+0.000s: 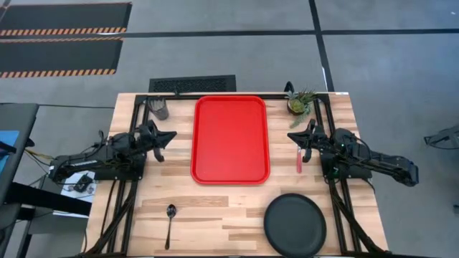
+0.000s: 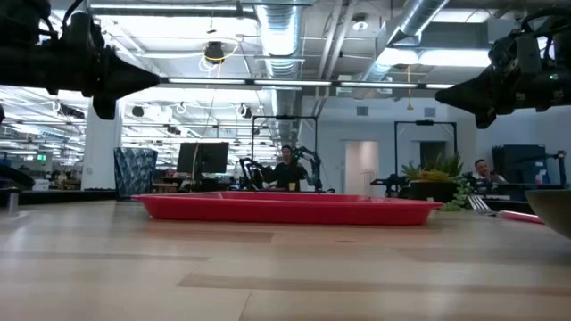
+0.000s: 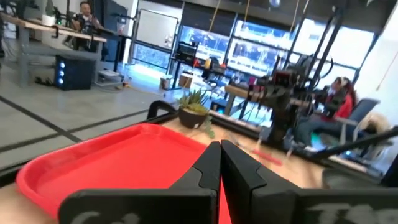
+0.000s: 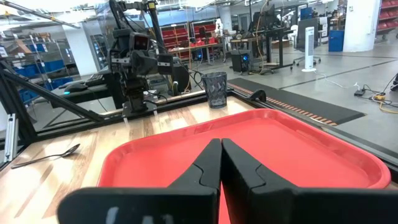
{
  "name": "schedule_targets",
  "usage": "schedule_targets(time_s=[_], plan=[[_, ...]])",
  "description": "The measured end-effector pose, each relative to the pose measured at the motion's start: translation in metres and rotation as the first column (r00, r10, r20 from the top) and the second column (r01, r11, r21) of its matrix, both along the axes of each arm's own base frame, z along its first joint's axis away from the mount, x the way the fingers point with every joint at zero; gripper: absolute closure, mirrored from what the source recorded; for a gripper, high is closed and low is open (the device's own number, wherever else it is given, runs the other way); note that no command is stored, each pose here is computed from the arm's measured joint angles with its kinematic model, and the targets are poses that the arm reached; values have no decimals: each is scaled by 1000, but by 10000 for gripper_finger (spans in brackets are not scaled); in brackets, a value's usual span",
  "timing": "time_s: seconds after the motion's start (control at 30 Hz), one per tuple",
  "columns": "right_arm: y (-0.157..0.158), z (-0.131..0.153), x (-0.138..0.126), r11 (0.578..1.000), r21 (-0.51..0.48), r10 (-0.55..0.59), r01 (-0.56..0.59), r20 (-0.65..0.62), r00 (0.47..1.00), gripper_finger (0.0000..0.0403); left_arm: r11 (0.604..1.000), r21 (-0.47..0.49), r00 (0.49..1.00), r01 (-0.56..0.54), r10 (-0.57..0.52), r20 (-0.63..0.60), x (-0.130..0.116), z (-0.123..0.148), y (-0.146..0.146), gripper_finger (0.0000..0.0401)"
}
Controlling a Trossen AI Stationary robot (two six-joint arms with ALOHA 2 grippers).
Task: Pick and place plate/cup/fork/spoon on tray
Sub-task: Adjust the red tray
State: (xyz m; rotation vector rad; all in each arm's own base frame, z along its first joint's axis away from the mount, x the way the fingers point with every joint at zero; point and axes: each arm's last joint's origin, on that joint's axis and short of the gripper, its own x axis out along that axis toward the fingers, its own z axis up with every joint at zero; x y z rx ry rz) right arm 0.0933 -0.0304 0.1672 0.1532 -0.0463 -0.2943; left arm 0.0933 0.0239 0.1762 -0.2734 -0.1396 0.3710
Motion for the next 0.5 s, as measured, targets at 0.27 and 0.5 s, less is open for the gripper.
schedule_targets(time_s=[0.27, 0.5], plan=[[0, 0, 0, 1000, 0, 0, 0, 0, 1000, 369, 989, -150, 991, -3, 23, 129, -1, 6, 1, 401], [0, 0, 0, 1000, 0, 0, 0, 0, 1000, 369, 979, -206, 994, 4, 18, 104, 1, 21, 1, 401]])
